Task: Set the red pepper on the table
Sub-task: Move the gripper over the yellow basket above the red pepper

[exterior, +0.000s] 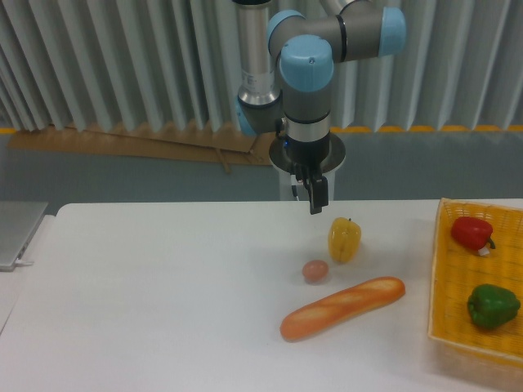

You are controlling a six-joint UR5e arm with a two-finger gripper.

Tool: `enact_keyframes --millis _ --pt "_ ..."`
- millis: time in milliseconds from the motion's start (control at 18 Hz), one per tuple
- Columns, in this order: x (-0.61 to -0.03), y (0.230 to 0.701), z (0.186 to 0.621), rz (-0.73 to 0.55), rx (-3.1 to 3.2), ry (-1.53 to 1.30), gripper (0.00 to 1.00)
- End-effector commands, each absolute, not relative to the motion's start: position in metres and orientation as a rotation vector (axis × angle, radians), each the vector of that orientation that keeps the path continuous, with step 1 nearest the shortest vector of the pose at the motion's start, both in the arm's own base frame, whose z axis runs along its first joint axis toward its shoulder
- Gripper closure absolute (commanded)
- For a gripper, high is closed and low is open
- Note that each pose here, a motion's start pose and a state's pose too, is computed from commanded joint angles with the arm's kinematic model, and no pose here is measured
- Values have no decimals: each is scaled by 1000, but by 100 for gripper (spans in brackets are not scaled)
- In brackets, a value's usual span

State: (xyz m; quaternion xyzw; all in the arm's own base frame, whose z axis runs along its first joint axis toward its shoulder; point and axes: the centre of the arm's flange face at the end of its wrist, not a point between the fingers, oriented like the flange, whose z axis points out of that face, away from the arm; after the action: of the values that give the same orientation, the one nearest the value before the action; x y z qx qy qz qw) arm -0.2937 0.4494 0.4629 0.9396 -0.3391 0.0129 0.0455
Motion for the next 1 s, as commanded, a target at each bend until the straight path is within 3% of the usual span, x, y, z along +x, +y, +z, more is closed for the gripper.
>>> enact_keyframes --millis 1000 --pt "-309 441 467 2 2897 -999 0"
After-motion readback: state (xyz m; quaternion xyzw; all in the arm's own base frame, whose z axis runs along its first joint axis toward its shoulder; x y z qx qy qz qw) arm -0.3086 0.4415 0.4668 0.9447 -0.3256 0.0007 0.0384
